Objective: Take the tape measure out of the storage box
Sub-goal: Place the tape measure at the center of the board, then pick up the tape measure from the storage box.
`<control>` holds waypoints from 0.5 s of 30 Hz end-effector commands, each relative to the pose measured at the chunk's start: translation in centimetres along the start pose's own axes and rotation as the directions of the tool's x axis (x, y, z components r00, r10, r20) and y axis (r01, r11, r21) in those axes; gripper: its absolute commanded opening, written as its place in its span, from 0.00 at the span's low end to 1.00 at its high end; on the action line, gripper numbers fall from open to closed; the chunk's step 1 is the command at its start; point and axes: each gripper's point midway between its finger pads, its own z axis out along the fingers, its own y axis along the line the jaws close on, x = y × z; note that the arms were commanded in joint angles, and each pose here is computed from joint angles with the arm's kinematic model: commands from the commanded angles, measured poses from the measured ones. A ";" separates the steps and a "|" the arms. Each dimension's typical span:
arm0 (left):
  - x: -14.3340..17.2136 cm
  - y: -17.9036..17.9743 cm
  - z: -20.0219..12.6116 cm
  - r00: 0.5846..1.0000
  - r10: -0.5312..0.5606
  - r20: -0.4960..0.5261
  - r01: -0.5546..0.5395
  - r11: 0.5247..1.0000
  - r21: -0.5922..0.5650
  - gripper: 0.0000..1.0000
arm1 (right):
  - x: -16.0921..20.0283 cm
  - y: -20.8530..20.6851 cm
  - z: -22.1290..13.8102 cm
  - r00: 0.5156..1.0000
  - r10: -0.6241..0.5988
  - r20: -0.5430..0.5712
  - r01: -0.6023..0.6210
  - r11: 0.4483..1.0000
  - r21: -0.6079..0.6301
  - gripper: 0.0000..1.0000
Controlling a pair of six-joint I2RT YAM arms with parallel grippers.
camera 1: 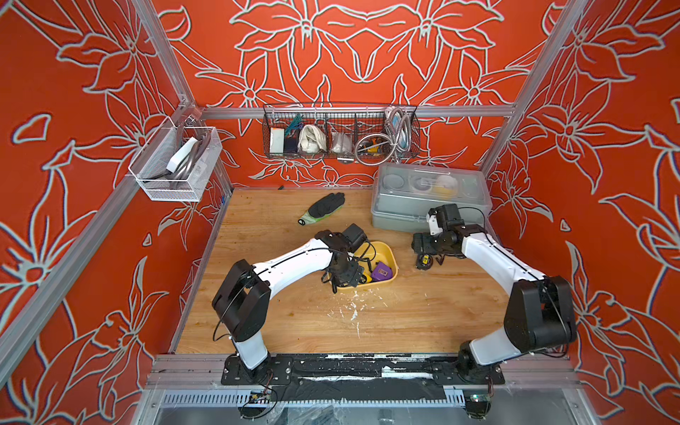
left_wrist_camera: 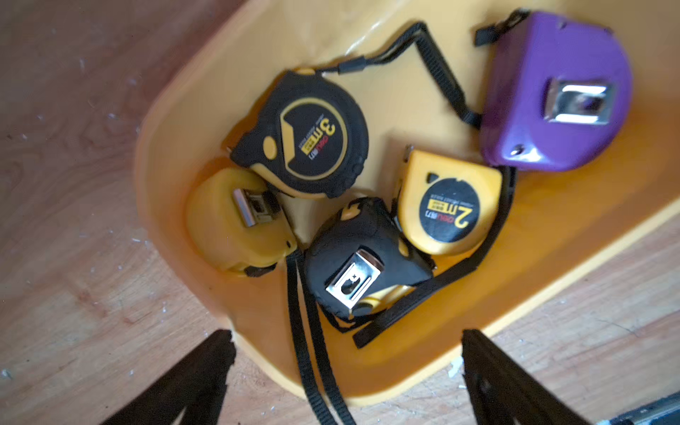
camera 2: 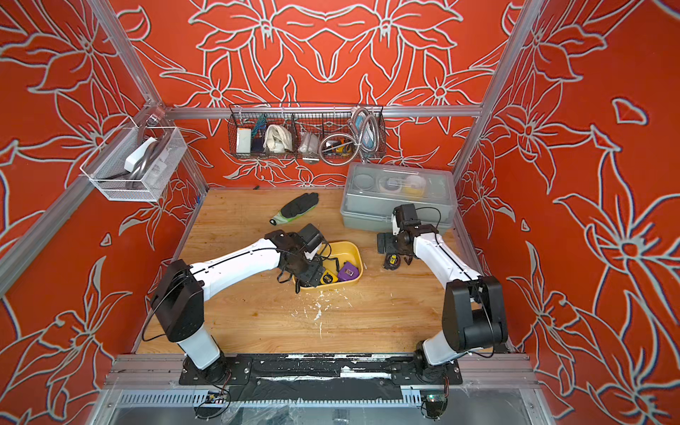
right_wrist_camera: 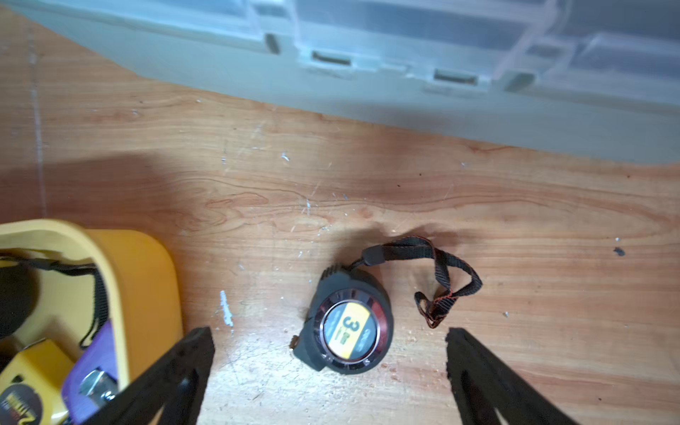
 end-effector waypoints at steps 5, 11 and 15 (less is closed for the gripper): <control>-4.2 -1.7 1.7 1.000 -0.003 -0.001 0.003 1.000 0.014 0.98 | 1.3 1.6 0.0 0.998 -0.046 -0.039 0.045 0.998 -0.042 1.00; -5.0 -1.1 4.3 0.997 -0.050 -0.061 0.046 0.996 -0.071 0.98 | 2.0 1.7 0.0 0.998 -0.049 -0.045 0.047 0.998 -0.051 1.00; -5.1 -0.1 4.6 0.994 -0.098 -0.053 0.090 0.986 -0.141 0.98 | 2.4 1.8 -0.2 0.998 -0.053 -0.044 0.050 0.997 -0.058 1.00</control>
